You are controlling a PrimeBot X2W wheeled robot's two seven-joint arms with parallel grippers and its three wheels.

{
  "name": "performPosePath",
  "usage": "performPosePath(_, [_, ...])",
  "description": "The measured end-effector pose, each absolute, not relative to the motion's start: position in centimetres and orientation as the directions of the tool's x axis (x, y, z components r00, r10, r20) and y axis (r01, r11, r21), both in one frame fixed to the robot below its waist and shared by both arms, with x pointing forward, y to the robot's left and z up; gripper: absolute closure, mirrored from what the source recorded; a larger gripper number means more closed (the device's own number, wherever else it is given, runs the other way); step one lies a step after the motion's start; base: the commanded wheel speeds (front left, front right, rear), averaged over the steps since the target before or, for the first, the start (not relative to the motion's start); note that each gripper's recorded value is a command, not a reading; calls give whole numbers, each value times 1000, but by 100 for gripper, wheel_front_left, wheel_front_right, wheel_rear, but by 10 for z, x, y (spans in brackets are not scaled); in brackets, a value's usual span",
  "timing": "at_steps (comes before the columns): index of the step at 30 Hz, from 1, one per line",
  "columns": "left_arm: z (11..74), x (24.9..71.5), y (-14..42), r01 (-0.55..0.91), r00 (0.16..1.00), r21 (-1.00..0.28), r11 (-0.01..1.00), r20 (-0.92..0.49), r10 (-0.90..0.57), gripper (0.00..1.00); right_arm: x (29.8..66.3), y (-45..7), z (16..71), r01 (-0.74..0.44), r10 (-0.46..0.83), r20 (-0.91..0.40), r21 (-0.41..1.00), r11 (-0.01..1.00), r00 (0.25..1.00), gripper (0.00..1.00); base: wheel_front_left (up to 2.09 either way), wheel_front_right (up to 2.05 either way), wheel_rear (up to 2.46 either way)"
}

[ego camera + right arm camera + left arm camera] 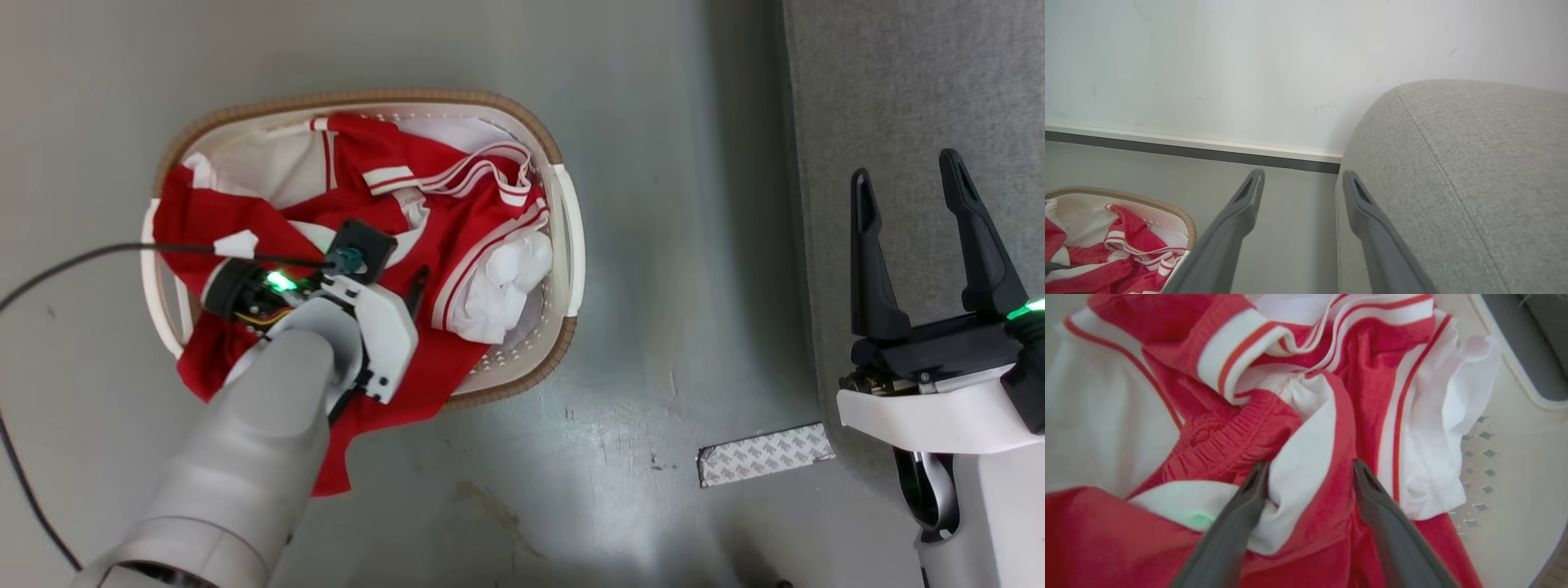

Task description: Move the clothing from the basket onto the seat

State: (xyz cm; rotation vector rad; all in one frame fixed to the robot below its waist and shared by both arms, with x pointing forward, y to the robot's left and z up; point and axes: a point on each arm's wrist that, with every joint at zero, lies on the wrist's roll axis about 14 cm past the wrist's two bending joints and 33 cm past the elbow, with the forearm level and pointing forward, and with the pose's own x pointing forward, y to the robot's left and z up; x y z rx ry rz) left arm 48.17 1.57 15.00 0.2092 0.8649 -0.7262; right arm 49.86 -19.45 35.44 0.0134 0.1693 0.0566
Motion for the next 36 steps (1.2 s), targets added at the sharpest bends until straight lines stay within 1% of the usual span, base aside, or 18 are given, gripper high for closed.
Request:
performPosePath(2, [143, 478, 18, 672, 410, -112, 732, -767, -494, 2, 500, -194, 352, -58, 59, -171, 16, 998, 984, 0, 0, 0, 0])
performPosePath(3, [141, 476, 17, 679, 402, -113, 725, -769, -497, 53, 500, -194, 351, -58, 60, -171, 15, 998, 983, 0, 0, 0, 0])
performPosePath(4, [140, 476, 15, 687, 396, -114, 718, -769, -501, 100, 501, -195, 350, -58, 59, -173, 13, 998, 983, 0, 0, 0, 0])
performPosePath(8, [143, 479, 11, 677, 415, -128, 725, -746, -520, 100, 501, -195, 348, -59, 60, -175, 9, 998, 983, 0, 0, 0, 0])
performPosePath(13, [171, 498, 12, 626, 508, -137, 768, -676, -534, 100, 503, -187, 361, -73, 76, -149, 27, 997, 986, 0, 0, 0, 0])
performPosePath(17, [198, 503, 17, 574, 571, -155, 804, -628, -529, 100, 502, -178, 377, -95, 100, -119, 43, 995, 988, 0, 0, 0, 0])
performPosePath(22, [260, 523, 29, 514, 696, -156, 844, -500, -516, 100, 493, -164, 403, -127, 132, -81, 64, 990, 988, 0, 0, 0, 0])
performPosePath(24, [281, 520, 36, 493, 732, -151, 857, -461, -502, 100, 488, -159, 416, -138, 143, -62, 75, 988, 988, 0, 0, 0, 0])
performPosePath(31, [366, 508, 63, 444, 841, -98, 891, -297, -452, 100, 460, -144, 456, -173, 174, -2, 97, 980, 985, 0, 0, 0, 0])
performPosePath(36, [421, 491, 79, 410, 891, -62, 910, -184, -414, 100, 438, -132, 482, -205, 201, 46, 107, 973, 978, 0, 0, 0, 0])
